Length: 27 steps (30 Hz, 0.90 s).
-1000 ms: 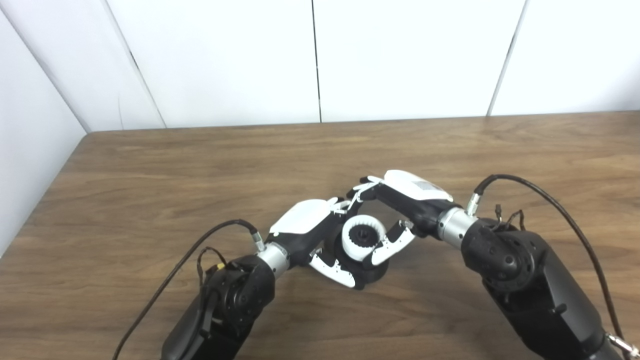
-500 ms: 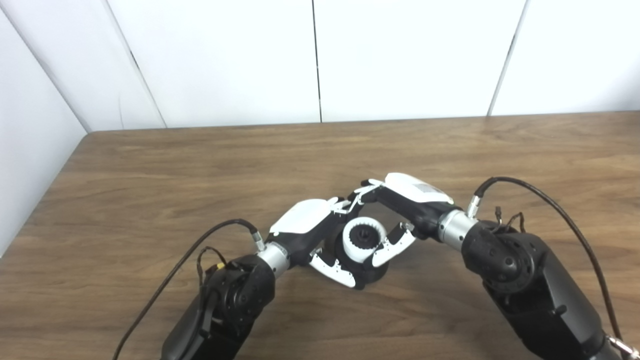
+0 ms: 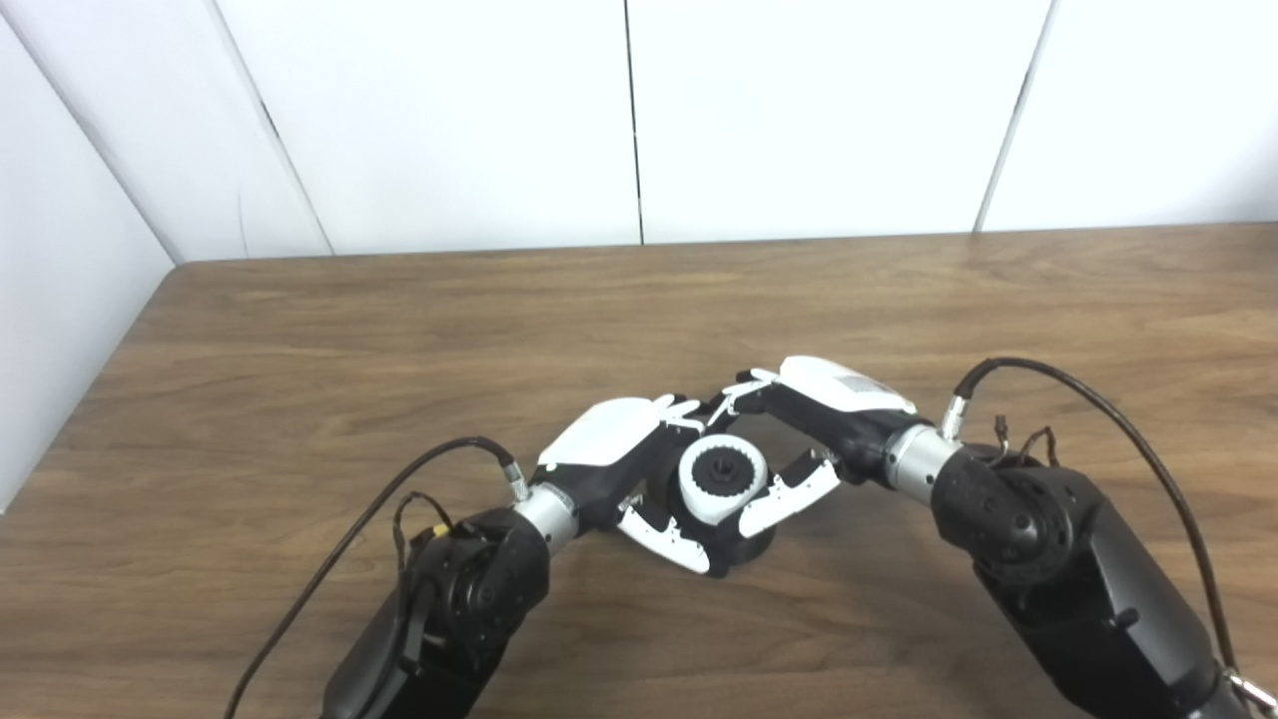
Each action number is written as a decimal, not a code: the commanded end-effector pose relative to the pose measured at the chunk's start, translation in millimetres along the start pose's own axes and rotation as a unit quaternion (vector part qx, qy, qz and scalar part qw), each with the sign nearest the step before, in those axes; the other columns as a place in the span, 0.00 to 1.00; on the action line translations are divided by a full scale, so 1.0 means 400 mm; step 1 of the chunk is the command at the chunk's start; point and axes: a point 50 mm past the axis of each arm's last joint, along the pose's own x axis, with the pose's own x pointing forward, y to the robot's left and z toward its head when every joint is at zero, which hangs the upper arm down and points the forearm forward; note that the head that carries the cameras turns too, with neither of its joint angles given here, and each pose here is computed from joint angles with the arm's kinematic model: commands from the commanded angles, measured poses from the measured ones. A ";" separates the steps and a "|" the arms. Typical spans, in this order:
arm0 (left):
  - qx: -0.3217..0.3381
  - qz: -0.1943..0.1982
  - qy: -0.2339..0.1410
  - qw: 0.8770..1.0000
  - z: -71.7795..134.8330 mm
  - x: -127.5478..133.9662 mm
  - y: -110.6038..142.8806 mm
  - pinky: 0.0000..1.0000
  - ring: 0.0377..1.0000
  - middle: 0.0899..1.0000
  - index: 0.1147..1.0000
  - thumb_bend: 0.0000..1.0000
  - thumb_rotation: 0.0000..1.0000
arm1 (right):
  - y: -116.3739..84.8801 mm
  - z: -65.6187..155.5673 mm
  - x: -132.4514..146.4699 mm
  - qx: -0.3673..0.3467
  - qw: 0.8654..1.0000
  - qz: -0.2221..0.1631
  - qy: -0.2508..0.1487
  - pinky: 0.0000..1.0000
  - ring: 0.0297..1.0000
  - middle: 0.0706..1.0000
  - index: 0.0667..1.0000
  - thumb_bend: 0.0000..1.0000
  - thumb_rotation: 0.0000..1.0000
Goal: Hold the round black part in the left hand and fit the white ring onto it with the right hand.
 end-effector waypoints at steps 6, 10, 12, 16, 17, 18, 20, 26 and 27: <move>0.010 0.015 0.000 1.000 -0.001 0.004 0.032 0.94 1.00 0.96 0.65 0.89 0.35 | -0.056 0.026 -0.006 -0.011 0.999 -0.039 -0.020 0.94 0.98 0.88 0.73 0.99 0.48; 0.006 0.016 0.000 1.000 -0.002 0.002 0.031 0.95 1.00 0.96 0.65 0.89 0.35 | -0.069 0.022 -0.008 -0.008 0.998 -0.055 -0.026 0.92 0.97 0.87 0.72 1.00 0.49; 0.004 0.016 0.002 1.000 -0.003 0.001 0.030 0.95 1.00 0.96 0.65 0.89 0.34 | -0.075 0.019 -0.010 -0.004 0.998 -0.063 -0.027 0.92 0.97 0.87 0.72 1.00 0.50; 0.005 0.016 0.003 1.000 -0.004 0.000 0.030 0.95 1.00 0.96 0.65 0.89 0.35 | -0.091 0.015 -0.018 0.001 0.997 -0.075 -0.025 0.92 0.96 0.87 0.73 1.00 0.49; 0.006 0.016 0.003 1.000 -0.004 -0.001 0.029 0.95 1.00 0.96 0.65 0.89 0.35 | -0.094 0.013 -0.020 0.001 0.997 -0.078 -0.026 0.92 0.96 0.87 0.73 1.00 0.49; 0.006 0.016 0.003 1.000 -0.004 -0.001 0.029 0.95 1.00 0.96 0.65 0.89 0.35 | -0.097 0.011 -0.022 0.001 0.996 -0.081 -0.026 0.91 0.95 0.87 0.73 1.00 0.49; 0.007 0.015 0.003 1.000 -0.006 -0.002 0.029 0.95 1.00 0.96 0.65 0.88 0.35 | -0.105 0.007 -0.026 0.003 0.996 -0.087 -0.025 0.90 0.95 0.87 0.73 1.00 0.49; 0.002 0.012 0.009 1.000 -0.010 -0.003 0.028 0.94 1.00 0.96 0.66 0.88 0.35 | -0.124 -0.010 -0.043 0.012 0.994 -0.107 -0.017 0.87 0.94 0.87 0.74 1.00 0.49; 0.002 0.012 0.009 1.000 -0.010 -0.003 0.028 0.94 1.00 0.96 0.66 0.89 0.35 | -0.126 -0.013 -0.047 0.017 0.994 -0.110 -0.014 0.87 0.94 0.87 0.74 1.00 0.48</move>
